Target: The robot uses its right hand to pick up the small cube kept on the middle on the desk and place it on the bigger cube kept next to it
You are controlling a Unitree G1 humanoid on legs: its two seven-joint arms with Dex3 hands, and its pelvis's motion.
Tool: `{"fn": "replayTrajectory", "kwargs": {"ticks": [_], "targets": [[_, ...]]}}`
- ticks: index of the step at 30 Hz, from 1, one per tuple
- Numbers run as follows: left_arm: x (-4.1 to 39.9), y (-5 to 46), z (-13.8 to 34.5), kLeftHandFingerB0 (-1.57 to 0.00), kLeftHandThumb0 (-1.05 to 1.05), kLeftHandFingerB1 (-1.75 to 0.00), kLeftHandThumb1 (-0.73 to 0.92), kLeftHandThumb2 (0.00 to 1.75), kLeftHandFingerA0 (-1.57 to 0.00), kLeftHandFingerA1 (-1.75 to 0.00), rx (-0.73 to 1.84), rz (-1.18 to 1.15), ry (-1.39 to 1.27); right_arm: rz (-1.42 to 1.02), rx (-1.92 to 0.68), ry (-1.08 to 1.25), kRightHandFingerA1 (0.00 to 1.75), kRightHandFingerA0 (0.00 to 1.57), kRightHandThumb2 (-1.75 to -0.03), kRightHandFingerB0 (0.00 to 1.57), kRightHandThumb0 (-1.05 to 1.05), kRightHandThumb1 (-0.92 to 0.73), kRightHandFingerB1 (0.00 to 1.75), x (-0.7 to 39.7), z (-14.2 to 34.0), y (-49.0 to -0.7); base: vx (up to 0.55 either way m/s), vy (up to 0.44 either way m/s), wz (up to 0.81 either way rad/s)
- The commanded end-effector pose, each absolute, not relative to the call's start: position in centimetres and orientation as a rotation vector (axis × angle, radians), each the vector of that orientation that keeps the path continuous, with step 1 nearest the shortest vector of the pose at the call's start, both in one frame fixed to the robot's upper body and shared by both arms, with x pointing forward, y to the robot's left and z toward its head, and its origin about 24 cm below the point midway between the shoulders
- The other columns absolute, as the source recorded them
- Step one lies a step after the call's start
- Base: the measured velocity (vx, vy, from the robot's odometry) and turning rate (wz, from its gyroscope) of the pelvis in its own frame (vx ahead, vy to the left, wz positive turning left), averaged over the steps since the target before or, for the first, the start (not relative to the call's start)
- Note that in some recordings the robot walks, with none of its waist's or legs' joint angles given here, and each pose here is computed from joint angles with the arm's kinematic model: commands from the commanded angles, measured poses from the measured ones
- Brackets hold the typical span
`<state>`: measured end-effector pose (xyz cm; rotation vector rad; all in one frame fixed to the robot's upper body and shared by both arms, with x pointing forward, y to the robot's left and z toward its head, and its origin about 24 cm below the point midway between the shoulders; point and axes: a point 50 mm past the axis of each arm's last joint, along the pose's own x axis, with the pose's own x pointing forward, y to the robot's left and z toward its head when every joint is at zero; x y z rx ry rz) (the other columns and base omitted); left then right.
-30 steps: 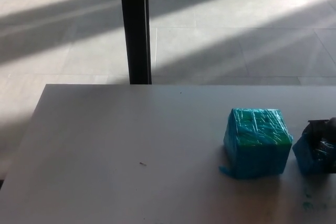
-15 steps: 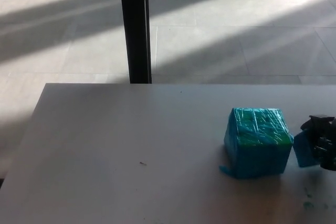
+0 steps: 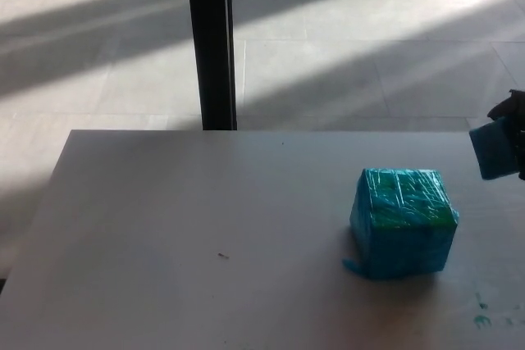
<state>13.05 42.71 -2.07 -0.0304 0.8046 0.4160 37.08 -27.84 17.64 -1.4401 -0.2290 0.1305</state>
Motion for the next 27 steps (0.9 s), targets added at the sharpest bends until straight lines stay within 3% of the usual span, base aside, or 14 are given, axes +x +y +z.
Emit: {"fn": "replayTrajectory", "kwargs": {"ticks": [1,2,5,11,14,15,17,18,19,20,24,26,27], "targets": [[12.9,43.5,-1.2,-0.3,-0.82,-0.35,0.82,0.63,-0.39,-0.45,0.002,0.443,0.805,0.204,-1.399,-0.26,1.45,0.9,-0.88,0.89,-0.16,-0.65,0.97,37.2,22.3,-27.5,0.0,0.0,0.0],[12.9,43.5,-1.2,-0.3,-0.82,-0.35,0.82,0.65,-0.41,-0.45,0.004,0.441,0.807,0.223,-1.398,-0.266,1.36,0.92,-0.88,0.9,-0.16,-0.64,0.92,37.3,22.6,-27.2,0.0,0.0,0.0],[12.9,43.5,-1.2,-0.29,-0.81,-0.36,0.82,0.65,-0.38,-0.47,0.002,0.433,0.798,0.28,-1.403,-0.264,1.33,0.92,-0.86,0.9,-0.17,-0.66,0.91,37.4,23.1,-26.0,0.0,0.0,0.0],[12.9,43.5,-1.3,-0.29,-0.84,-0.36,0.82,0.64,-0.39,-0.46,0.017,0.431,0.808,0.442,-1.417,-0.368,1.43,0.91,-0.86,0.89,-0.18,-0.67,0.96,37.1,23.5,-21.9,0.0,0.0,0.0],[13.2,43.4,-1.2,-0.26,-0.83,-0.35,0.81,0.62,-0.36,-0.46,0.007,0.413,0.803,0.511,-1.459,-0.391,1.49,0.84,-0.83,0.84,-0.21,-0.68,1.07,36.8,23.3,-20.5,0.0,0.0,0.0],[13.2,43.4,-1.2,-0.27,-0.81,-0.36,0.81,0.64,-0.38,-0.47,-0.008,0.423,0.802,0.546,-1.471,-0.392,1.48,0.84,-0.75,0.85,-0.24,-0.65,0.91,36.7,22.9,-19.9,0.0,0.0,0.0],[13.2,43.4,-1.2,-0.27,-0.81,-0.36,0.81,0.64,-0.38,-0.47,-0.024,0.436,0.8,0.578,-1.492,-0.387,1.48,0.84,-0.75,0.85,-0.24,-0.65,0.91,36.6,22.6,-19.4,0.0,0.0,0.0],[13.1,43.5,-1.3,-0.28,-0.82,-0.36,0.82,0.63,-0.37,-0.46,-0.018,0.435,0.801,0.623,-1.497,-0.352,1.39,0.93,-0.83,0.91,-0.18,-0.62,0.9,36.5,22.1,-19.0,0.0,0.0,0.0],[13.2,43.5,-1.3,-0.28,-0.81,-0.36,0.81,0.64,-0.39,-0.47,-0.018,0.441,0.8,0.64,-1.503,-0.347,1.36,0.94,-0.8,0.92,-0.19,-0.61,0.91,36.4,21.9,-18.9,0.0,0.0,0.0],[13.2,43.5,-1.2,-0.28,-0.81,-0.37,0.81,0.64,-0.39,-0.47,-0.018,0.448,0.795,0.661,-1.52,-0.328,1.46,0.9,-0.83,0.91,-0.21,-0.62,0.98,36.3,21.4,-18.8,0.0,0.0,0.0],[13.2,43.5,-1.2,-0.27,-0.82,-0.35,0.82,0.62,-0.37,-0.44,-0.009,0.435,0.804,0.689,-1.552,-0.296,1.56,0.85,-0.82,0.86,-0.19,-0.62,1.12,35.9,20.8,-18.8,0.0,0.0,0.0],[13.1,43.5,-1.3,-0.26,-0.83,-0.35,0.82,0.62,-0.37,-0.45,-0.011,0.434,0.799,0.7,-1.558,-0.265,1.5,0.88,-0.85,0.88,-0.2,-0.63,1.05,35.9,20.6,-18.8,0.0,0.0,0.0],[13.0,43.4,-1.3,-0.27,-0.83,-0.36,0.82,0.65,-0.37,-0.46,-0.005,0.431,0.797,0.707,-1.572,-0.258,1.53,0.86,-0.83,0.85,-0.17,-0.63,1.15,35.8,20.3,-19.0,0.0,0.0,0.0]]}}
